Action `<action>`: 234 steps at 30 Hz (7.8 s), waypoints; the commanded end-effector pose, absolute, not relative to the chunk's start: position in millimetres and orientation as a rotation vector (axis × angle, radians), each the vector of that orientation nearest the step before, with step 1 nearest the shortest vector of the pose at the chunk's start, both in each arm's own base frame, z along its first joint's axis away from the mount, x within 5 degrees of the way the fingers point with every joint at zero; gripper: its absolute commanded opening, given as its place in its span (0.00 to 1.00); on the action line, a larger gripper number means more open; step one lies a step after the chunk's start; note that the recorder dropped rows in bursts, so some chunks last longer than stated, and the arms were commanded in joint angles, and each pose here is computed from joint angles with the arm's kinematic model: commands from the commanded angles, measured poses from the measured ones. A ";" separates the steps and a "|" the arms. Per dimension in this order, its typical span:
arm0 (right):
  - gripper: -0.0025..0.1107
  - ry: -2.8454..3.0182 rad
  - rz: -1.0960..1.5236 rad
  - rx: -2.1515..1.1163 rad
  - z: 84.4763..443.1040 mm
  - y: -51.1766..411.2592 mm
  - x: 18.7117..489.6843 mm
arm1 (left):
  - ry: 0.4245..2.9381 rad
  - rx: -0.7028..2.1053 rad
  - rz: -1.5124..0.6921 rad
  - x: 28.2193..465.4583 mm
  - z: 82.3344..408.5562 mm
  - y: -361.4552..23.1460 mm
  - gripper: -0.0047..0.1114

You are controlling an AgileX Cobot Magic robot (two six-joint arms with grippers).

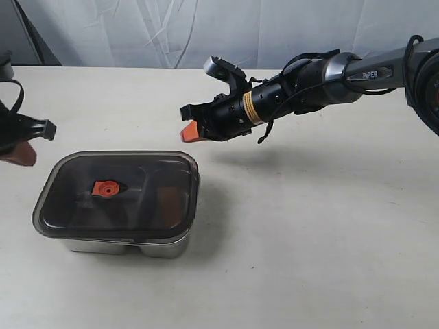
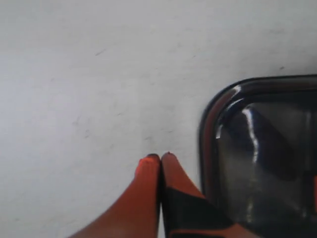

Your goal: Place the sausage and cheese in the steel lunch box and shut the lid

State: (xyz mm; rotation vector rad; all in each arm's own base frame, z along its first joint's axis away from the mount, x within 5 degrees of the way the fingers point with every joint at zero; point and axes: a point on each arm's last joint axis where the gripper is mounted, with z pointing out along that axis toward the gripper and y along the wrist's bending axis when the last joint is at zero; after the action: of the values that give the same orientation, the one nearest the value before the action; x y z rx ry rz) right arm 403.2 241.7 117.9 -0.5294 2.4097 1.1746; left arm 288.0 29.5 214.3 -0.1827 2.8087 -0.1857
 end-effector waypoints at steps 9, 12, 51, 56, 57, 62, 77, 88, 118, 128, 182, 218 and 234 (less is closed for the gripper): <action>0.02 2.362 1.135 -0.513 138.0 237.9 406.4 | 2.941 -0.257 -0.010 285.7 195.4 43.5 0.04; 0.02 2.270 0.975 -0.463 169.4 230.5 415.0 | 2.944 -0.258 -0.009 288.8 189.4 44.1 0.04; 0.02 2.568 0.336 -0.841 175.7 234.6 381.1 | 2.884 -0.294 -0.128 303.0 176.4 30.8 0.04; 0.02 2.518 0.349 -0.870 177.4 250.6 374.9 | 2.890 -0.278 -0.129 305.7 170.6 27.2 0.04; 0.02 2.513 0.350 -0.872 177.5 251.7 374.4 | 2.895 -0.279 -0.129 305.9 169.1 27.2 0.04; 0.02 2.507 0.362 -0.863 173.7 255.7 374.4 | 2.885 -0.277 -0.158 307.1 168.9 25.5 0.04; 0.02 2.573 0.406 -0.883 155.3 264.1 368.3 | 2.876 -0.258 -0.208 308.0 169.4 22.3 0.04; 0.02 2.604 0.401 -0.969 154.1 269.1 358.3 | 2.864 -0.221 -0.252 309.0 170.1 19.4 0.04; 0.02 2.554 0.395 -1.053 168.3 268.6 354.7 | 2.862 -0.204 -0.250 309.3 170.2 19.3 0.04; 0.02 2.517 0.396 -1.133 168.4 279.7 346.2 | 2.862 -0.204 -0.250 309.3 170.2 19.3 0.04; 0.02 2.393 0.359 -1.197 232.6 288.2 315.8 | 2.883 -0.191 -0.196 307.3 170.4 25.0 0.04; 0.02 2.389 0.339 -1.210 232.3 287.2 316.3 | 3.282 0.048 0.080 251.6 209.8 -16.8 0.04; 0.02 2.402 0.341 -1.216 231.8 286.7 315.2 | 3.307 0.042 0.104 264.6 184.2 -20.1 0.04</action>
State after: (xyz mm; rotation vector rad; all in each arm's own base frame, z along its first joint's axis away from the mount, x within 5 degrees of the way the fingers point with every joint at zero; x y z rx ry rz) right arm 315.1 288.2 226.7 -1.2123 2.4161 0.3436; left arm 260.0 -17.2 188.6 0.0506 3.3277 0.1182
